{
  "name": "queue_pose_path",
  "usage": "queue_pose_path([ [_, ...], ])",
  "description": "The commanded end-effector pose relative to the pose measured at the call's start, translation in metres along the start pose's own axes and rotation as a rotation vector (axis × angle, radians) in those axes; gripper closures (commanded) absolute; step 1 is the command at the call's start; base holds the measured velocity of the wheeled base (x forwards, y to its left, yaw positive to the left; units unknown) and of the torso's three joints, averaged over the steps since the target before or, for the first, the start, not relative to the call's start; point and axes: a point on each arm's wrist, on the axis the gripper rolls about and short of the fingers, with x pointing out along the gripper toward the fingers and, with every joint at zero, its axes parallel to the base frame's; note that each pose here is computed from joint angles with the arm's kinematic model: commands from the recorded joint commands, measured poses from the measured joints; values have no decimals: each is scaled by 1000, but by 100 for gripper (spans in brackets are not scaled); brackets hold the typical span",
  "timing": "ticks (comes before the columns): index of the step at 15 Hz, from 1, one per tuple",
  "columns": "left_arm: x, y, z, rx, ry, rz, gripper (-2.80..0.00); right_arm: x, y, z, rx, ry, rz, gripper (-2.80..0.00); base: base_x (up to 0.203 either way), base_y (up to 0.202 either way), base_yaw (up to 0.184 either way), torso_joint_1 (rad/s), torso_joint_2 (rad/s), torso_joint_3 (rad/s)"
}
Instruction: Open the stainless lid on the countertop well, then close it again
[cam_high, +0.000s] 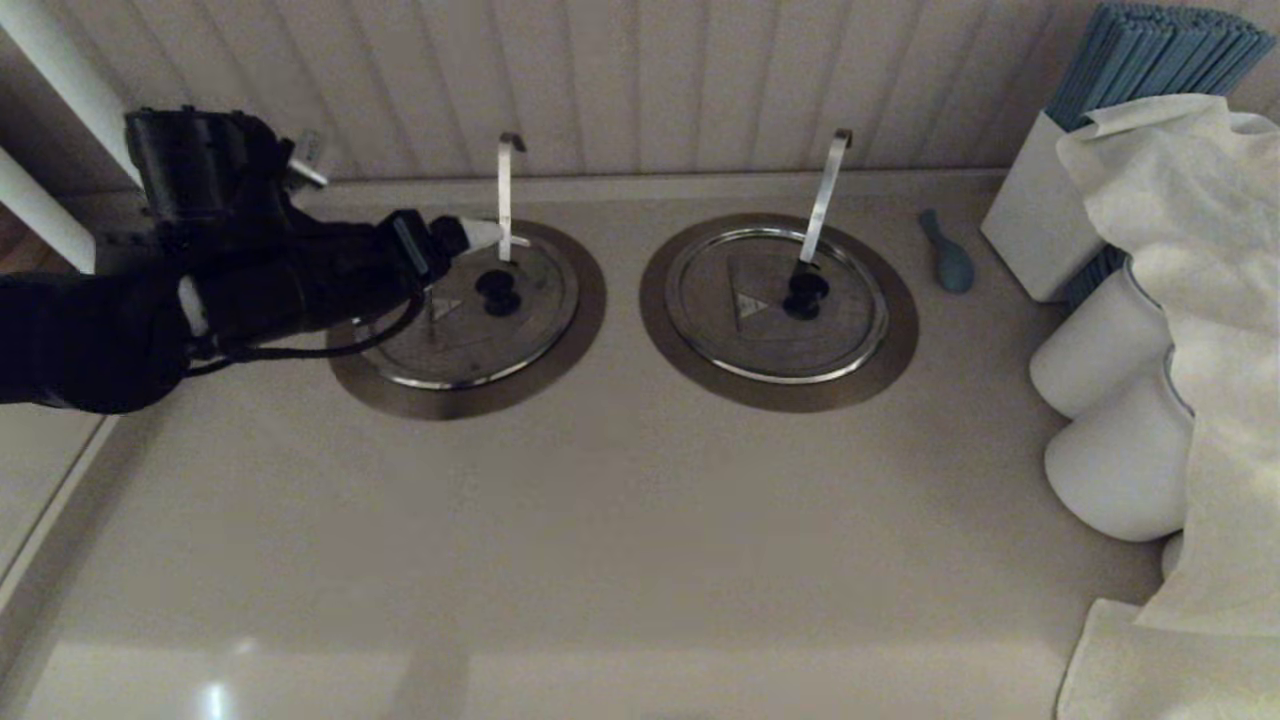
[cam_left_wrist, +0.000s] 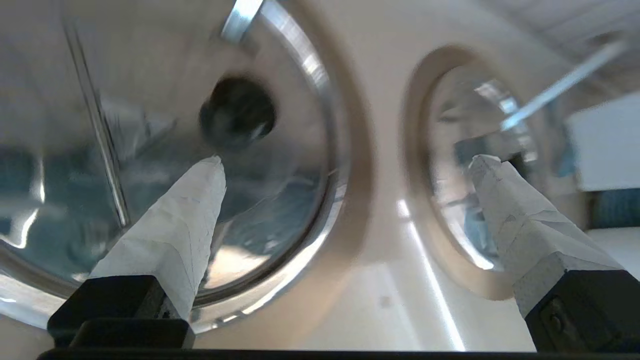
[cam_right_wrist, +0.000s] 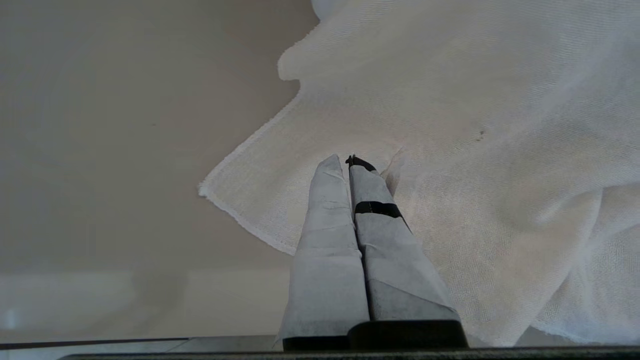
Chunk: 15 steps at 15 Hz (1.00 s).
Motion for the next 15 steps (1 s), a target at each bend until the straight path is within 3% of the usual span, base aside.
queue_pose_path([
  [1,-22,-14,17,25,-53,-29,-280,0,0,0,0,1,1,0,0,0,0,0,0,0],
  [3,-38,-21,23,87,-48,-20,-280,0,0,0,0,1,1,0,0,0,0,0,0,0],
  [5,-53,-25,26,199,-68,24,-280,0,0,0,0,1,1,0,0,0,0,0,0,0],
  [7,-77,-31,37,307,-150,213,-280,0,0,0,0,1,1,0,0,0,0,0,0,0],
  [8,-96,-38,44,334,-201,278,-280,0,0,0,0,1,1,0,0,0,0,0,0,0],
  [10,-141,-48,46,358,-253,328,-280,0,0,0,0,1,1,0,0,0,0,0,0,0],
  [11,-160,-49,39,362,-241,344,0,0,0,0,0,1,1,0,0,0,0,0,0,0],
  [15,-238,-42,-9,370,-217,360,0,0,0,0,0,1,1,0,0,0,0,0,0,0],
])
